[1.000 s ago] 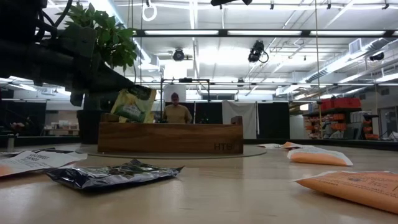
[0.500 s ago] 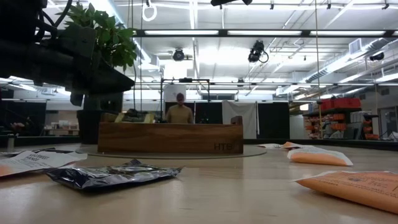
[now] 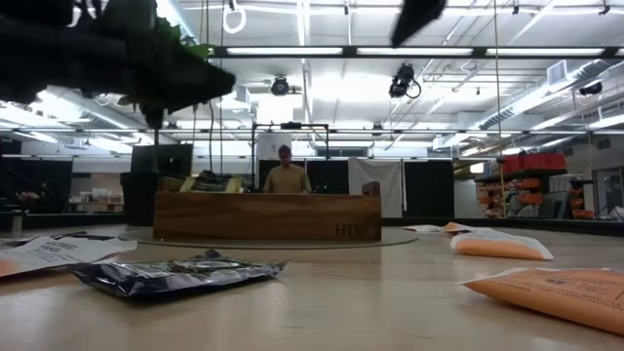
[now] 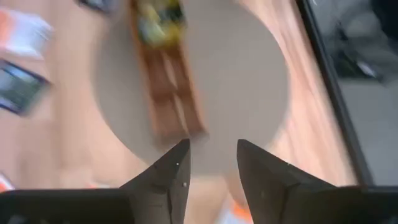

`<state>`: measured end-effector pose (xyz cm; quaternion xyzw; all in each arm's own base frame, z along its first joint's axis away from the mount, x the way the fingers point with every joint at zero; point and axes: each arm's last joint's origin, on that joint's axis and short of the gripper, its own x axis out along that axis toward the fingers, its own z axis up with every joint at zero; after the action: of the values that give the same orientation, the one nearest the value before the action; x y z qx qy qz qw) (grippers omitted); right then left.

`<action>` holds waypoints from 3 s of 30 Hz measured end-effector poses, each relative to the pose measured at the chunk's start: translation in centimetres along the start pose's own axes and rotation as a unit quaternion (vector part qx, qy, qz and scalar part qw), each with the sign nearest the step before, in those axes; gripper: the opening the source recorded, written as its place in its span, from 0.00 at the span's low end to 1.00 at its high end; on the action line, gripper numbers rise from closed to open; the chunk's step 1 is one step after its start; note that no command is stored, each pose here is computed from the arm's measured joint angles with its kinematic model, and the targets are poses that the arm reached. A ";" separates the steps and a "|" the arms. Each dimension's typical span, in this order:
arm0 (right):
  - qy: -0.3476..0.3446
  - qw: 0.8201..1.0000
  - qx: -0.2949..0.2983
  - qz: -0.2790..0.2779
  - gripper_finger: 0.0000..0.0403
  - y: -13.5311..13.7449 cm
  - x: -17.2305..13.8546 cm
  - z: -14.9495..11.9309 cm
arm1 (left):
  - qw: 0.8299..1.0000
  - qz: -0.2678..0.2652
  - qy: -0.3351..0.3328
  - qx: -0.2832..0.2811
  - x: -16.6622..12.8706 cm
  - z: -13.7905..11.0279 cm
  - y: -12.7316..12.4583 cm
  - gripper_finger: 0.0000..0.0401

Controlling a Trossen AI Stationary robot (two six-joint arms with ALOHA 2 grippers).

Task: Pick & Place Tea
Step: Put the orange tea bag into the wooden organizer

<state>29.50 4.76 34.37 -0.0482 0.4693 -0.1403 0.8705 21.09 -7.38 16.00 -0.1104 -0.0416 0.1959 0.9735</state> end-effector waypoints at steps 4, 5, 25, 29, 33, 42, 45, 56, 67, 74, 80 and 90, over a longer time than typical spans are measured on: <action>0.060 0.997 0.023 -0.052 0.35 -0.4 0.0 -1.5 | 0.999 -0.019 0.034 0.018 1.0 0.5 -0.5 0.22; 0.070 0.995 0.026 -0.059 0.35 -0.5 0.2 -1.9 | 0.999 -0.019 0.044 0.024 1.2 0.7 -0.6 0.22; 0.202 0.967 0.124 0.093 0.35 6.2 8.2 -12.5 | 0.967 -0.003 0.212 0.141 2.6 3.6 -2.0 0.22; 0.192 0.968 0.128 0.100 0.35 6.5 8.1 -12.5 | 0.968 0.000 0.211 0.137 2.6 3.6 -1.9 0.22; 0.165 0.971 0.131 0.118 0.37 6.7 8.3 -11.9 | 0.968 0.002 0.213 0.130 2.6 3.6 -1.9 0.22; 0.169 0.969 0.142 0.113 0.63 6.7 9.4 -12.8 | 0.969 0.005 0.216 0.122 2.6 3.5 -1.9 0.22; 0.169 0.968 0.145 0.112 0.72 6.7 10.1 -13.6 | 0.969 0.005 0.216 0.122 2.6 3.5 -1.9 0.22; 0.165 0.966 0.165 0.108 0.76 5.7 12.4 -15.7 | 0.968 0.006 0.217 0.121 2.6 3.5 -1.8 0.22; 0.154 0.970 0.169 0.082 0.71 5.7 13.6 -16.7 | 0.969 0.006 0.217 0.121 2.6 3.5 -1.8 0.22; 0.158 0.973 0.155 0.068 0.64 5.7 13.8 -16.9 | 0.969 0.006 0.217 0.121 2.6 3.5 -1.8 0.22; 0.157 0.975 0.146 0.063 0.47 5.6 13.8 -17.0 | 0.968 0.006 0.217 0.122 2.6 3.5 -1.8 0.22; 0.157 0.976 0.139 0.059 0.10 5.6 13.8 -16.8 | 0.968 0.006 0.217 0.122 2.6 3.5 -1.8 0.22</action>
<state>23.81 6.88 12.77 0.1242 0.5775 -0.1582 0.7912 23.70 -7.33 19.94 -0.0314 0.1957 0.1767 0.9641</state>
